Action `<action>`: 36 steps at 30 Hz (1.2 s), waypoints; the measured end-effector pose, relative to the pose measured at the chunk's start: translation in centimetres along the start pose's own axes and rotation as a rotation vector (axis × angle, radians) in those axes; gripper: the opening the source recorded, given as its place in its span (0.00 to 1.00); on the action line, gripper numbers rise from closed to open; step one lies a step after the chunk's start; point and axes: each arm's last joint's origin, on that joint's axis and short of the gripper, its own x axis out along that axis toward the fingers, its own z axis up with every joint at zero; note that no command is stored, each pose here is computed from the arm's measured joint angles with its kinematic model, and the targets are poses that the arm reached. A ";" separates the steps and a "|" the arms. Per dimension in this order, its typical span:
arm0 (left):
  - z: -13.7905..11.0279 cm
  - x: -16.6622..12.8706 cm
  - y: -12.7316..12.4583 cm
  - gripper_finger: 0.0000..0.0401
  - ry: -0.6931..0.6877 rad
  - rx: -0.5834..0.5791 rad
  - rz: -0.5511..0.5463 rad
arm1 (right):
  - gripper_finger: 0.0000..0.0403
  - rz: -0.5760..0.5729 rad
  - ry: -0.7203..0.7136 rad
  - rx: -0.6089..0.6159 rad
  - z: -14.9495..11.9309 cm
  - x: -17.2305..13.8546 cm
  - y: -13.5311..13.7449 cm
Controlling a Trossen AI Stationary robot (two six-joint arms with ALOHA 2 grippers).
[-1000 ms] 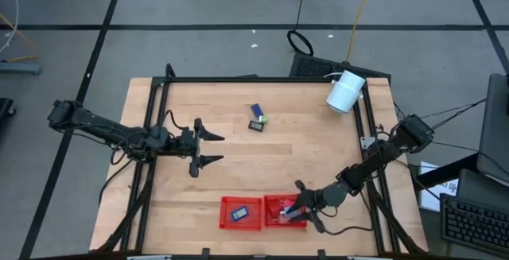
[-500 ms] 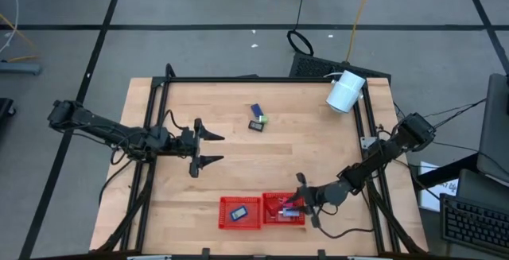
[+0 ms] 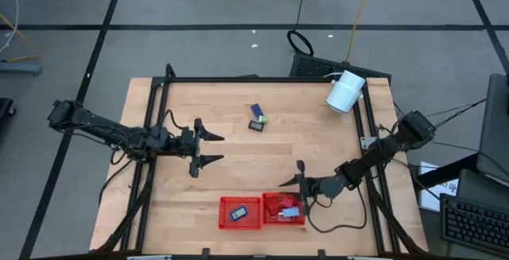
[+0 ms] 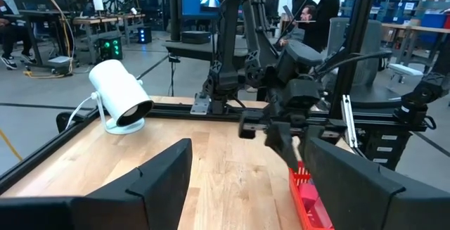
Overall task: Pick & Place Office items
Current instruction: Put the green charger adapter into the right red bin
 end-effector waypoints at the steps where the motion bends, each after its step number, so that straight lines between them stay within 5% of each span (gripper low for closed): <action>1: 0.0 0.0 0.0 0.69 0.000 0.000 0.000 | 0.23 -0.012 0.001 0.004 0.2 0.0 -0.4; 9: 0.0 0.0 0.0 0.72 -0.002 0.000 0.000 | 0.28 -0.152 0.049 0.040 1.9 -0.1 -4.7; 18: 0.0 0.0 0.0 0.70 -0.002 0.005 0.000 | 0.36 -0.436 0.185 0.075 1.7 -0.2 -12.9; 25: 0.0 0.0 0.0 0.69 -0.001 0.007 0.000 | 0.50 -0.338 0.238 0.193 0.5 -0.3 -18.6; 31: 0.0 0.0 0.0 0.72 -0.001 0.006 0.000 | 0.67 -0.391 0.181 0.114 -0.1 0.2 -21.3; 36: 0.0 0.0 0.0 0.74 -0.001 0.006 0.000 | 0.71 -0.318 0.190 0.095 -0.5 1.3 -23.5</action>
